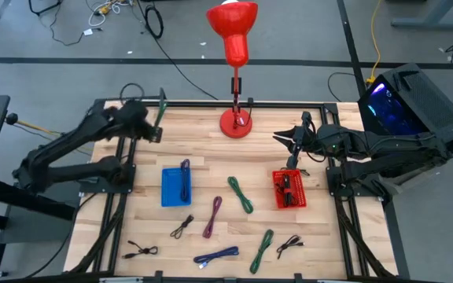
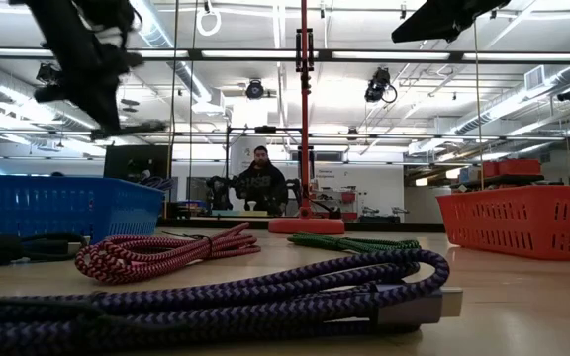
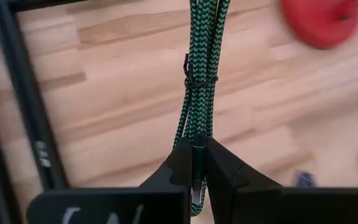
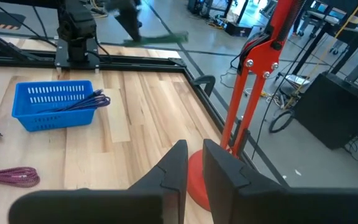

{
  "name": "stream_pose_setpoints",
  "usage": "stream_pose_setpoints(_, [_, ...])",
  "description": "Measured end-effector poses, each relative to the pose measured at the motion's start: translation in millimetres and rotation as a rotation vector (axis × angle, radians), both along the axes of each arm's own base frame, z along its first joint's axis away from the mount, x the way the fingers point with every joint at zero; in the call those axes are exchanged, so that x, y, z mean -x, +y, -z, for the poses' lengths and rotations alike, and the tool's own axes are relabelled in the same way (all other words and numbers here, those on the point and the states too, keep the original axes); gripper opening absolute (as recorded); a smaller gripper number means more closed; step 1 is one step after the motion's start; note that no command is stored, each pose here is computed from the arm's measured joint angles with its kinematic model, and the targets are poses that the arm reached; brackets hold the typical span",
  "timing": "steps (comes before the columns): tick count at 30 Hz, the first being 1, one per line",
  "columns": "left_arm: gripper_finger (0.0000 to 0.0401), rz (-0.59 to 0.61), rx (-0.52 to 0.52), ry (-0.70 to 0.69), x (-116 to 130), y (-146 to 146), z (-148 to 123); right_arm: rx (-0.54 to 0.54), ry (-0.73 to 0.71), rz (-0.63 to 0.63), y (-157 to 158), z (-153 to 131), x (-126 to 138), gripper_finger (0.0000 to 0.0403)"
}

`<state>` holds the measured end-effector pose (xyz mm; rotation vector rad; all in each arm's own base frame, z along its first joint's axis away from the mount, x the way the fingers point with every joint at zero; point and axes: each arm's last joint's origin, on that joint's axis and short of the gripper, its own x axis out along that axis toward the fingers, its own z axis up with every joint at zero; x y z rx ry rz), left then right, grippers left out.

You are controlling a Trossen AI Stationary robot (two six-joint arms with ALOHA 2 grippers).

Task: Pick & Place USB Port
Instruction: Put the green and black charger cable into the blue bin

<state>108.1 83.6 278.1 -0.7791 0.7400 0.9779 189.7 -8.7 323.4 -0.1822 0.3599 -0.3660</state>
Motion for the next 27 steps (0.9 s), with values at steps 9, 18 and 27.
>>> stream_pose_setpoints(9, [0.0022, 0.000, -0.020, -0.115, 30.8, -45.4, -11.9, 0.000, -0.009, 0.000, 0.0, -0.8, -0.3, 0.0051])
stream_pose_setpoints(18, [0.0022, 0.032, -0.026, -0.122, 26.7, -62.3, -10.2, -0.001, -0.023, 0.000, 0.0, -2.0, -0.7, 0.0051])
stream_pose_setpoints(27, [0.0022, 0.116, -0.007, -0.144, 4.9, -87.1, 10.3, -0.001, -0.024, 0.000, 0.0, -2.1, -0.7, 0.0051])
